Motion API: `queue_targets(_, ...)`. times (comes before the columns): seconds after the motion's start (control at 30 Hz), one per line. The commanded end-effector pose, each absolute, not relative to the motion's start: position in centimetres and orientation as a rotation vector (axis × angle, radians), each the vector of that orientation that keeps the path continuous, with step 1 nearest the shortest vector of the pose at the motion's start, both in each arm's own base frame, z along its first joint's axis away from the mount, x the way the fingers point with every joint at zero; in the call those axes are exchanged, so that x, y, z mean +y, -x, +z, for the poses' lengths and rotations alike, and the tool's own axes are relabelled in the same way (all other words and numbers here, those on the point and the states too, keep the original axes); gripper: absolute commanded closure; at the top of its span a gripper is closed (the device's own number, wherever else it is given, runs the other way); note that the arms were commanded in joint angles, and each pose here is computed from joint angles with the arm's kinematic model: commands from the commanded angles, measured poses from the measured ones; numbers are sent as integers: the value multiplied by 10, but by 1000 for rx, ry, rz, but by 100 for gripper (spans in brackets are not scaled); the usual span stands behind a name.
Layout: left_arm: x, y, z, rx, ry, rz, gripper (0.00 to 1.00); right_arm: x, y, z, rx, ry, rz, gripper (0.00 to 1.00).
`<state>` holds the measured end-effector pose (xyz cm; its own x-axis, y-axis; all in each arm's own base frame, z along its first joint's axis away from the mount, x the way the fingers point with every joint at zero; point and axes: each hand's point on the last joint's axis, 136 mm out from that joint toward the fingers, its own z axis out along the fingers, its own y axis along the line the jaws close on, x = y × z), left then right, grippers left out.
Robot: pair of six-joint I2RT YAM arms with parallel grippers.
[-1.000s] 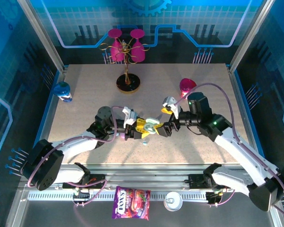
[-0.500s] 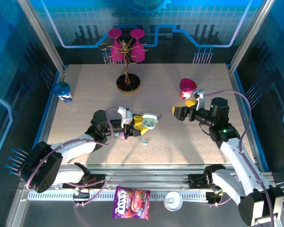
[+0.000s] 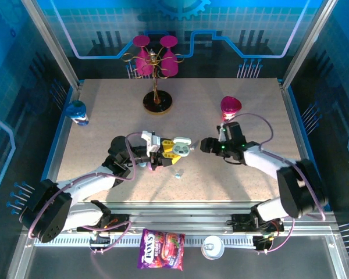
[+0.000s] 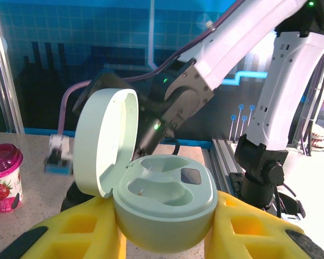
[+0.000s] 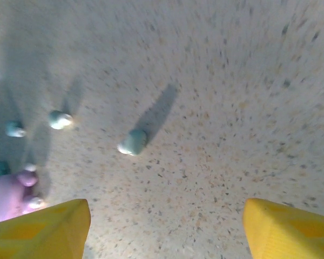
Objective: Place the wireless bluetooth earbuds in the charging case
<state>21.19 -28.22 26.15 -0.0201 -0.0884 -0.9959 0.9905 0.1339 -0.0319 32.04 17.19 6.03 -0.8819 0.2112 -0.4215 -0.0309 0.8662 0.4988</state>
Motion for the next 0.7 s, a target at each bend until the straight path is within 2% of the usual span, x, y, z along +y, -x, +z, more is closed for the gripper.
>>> queue_targets(0.0,-280,-210,267,1195,-1034,-1159,75,186,-343,55,2541,-193,632,38)
queue_targets(0.2,-280,-210,263,1201,-1036,-1151,75,218,-354,34,2562,-188,660,53)
queue_targets(0.4,-279,-209,262,1203,-1039,-1148,75,235,-356,23,2592,-176,694,57)
queue_targets(0.67,-279,-210,260,1207,-1040,-1145,75,242,-364,38,2563,-152,670,60)
